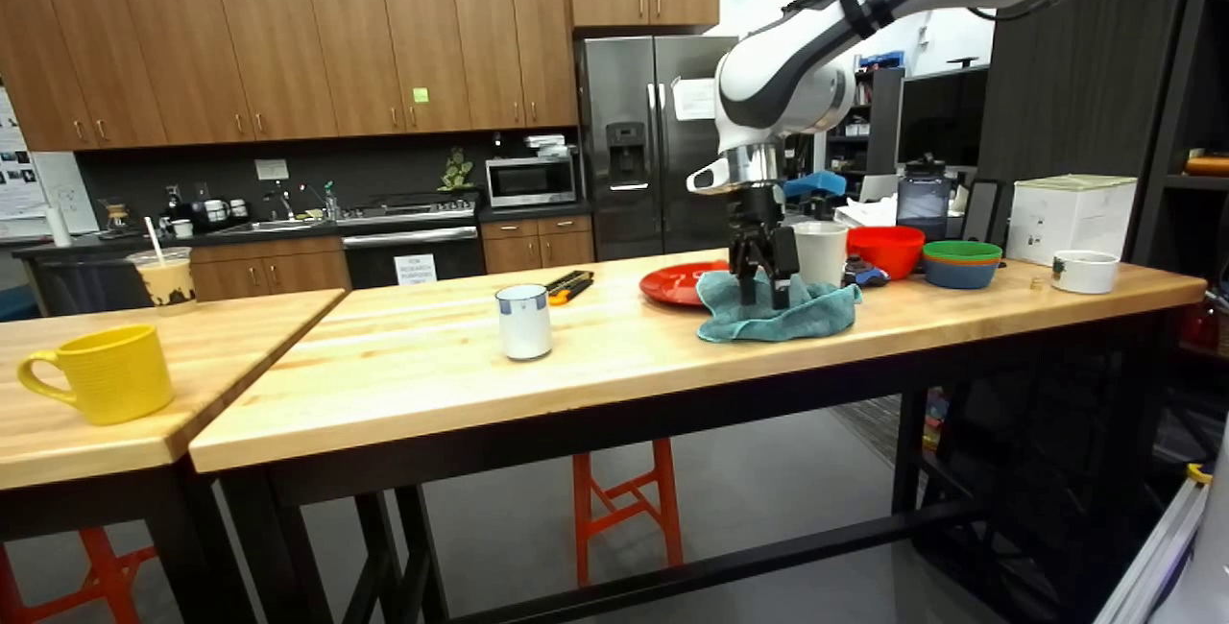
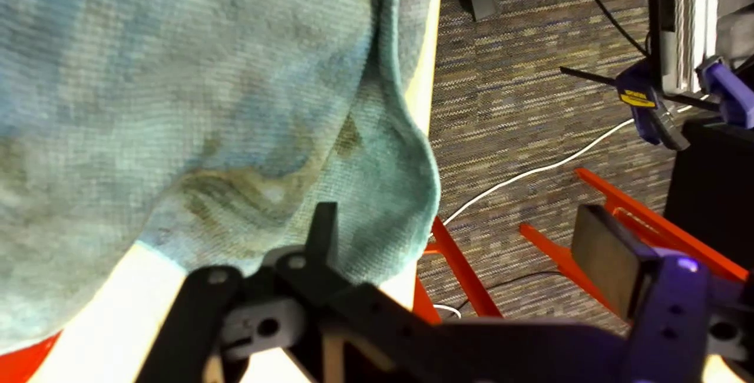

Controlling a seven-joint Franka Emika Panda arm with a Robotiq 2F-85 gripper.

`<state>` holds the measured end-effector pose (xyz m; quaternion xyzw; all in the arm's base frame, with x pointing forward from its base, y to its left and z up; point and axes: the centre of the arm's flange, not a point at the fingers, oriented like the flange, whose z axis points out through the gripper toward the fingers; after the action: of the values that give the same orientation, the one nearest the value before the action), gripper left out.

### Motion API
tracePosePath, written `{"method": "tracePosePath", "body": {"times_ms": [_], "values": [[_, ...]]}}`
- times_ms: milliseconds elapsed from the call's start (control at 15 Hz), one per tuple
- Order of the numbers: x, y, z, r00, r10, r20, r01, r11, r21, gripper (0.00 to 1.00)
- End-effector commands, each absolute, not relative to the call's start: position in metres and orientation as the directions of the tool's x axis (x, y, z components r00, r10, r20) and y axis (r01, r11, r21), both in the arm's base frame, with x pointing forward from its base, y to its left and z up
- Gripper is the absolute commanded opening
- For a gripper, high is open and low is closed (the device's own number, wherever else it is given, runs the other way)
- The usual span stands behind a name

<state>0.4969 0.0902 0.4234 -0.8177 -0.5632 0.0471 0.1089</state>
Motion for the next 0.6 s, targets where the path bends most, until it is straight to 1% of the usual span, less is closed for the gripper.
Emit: {"method": "tracePosePath", "body": {"times_ms": [0,533], "values": [[0.4890,0.0817,0.4240,0.349,0.935,0.062,0.921,-0.330,-0.206,1.00],[0.4819,0.0794,0.4177,0.349,0.935,0.067,0.924,-0.332,-0.190,1.00]]}}
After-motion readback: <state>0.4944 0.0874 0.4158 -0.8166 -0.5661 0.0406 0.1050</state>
